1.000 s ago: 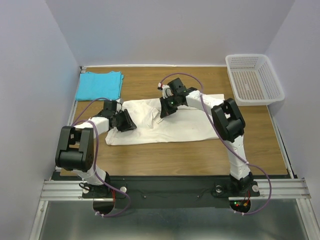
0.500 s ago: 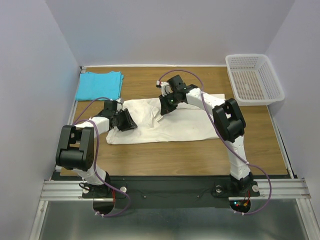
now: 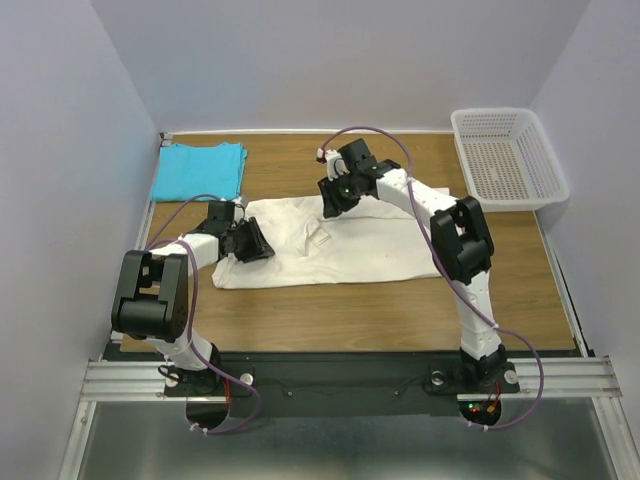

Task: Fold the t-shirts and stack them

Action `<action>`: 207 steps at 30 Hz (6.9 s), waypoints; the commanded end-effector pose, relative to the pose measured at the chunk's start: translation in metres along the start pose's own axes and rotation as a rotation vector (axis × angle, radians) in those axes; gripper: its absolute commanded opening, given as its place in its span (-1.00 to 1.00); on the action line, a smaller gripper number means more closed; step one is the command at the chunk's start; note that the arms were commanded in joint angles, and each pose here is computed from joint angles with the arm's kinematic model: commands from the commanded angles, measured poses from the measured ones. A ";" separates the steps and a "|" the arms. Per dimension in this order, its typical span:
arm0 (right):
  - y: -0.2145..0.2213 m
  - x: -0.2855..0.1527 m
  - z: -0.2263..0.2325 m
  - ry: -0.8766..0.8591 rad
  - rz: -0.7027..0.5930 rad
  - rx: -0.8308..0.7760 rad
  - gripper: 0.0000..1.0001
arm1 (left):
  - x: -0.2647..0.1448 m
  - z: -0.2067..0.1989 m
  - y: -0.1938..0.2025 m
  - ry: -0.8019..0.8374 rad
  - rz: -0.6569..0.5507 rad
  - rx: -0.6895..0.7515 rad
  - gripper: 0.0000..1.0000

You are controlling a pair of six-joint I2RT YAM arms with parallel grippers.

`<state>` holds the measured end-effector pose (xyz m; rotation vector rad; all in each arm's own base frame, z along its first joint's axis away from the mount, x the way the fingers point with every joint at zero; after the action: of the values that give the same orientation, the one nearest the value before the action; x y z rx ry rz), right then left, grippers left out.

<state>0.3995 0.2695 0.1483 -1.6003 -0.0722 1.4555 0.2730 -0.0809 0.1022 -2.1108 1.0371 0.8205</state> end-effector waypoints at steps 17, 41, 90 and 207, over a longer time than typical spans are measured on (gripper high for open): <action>-0.029 0.005 0.011 -0.201 -0.110 0.006 0.07 | 0.006 0.014 0.008 -0.082 0.044 0.019 -0.24; -0.037 0.006 0.042 -0.411 -0.108 -0.050 -0.97 | 0.005 0.012 0.006 -0.072 0.038 0.024 -0.24; 0.002 -0.007 0.113 -0.372 -0.009 -0.801 -0.28 | -0.087 0.008 0.002 0.069 -0.175 -0.092 -0.17; -0.008 0.025 0.075 -0.359 -0.171 -0.855 -0.99 | -0.046 0.034 0.013 -0.103 -0.019 -0.177 -0.24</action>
<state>0.3471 0.3352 0.1413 -1.9144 -1.3113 1.6849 0.2303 -0.0407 0.1085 -2.1952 0.9030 1.0677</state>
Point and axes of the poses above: each gripper's point midway between its finger pads, its own x axis out along the fingers, its own z axis along the line the jaws close on, y = z × x, the point moved 10 cm from there along -x, back along the fingers, and after that the axes turned 11 degrees about -x, right-handed, at the moved point
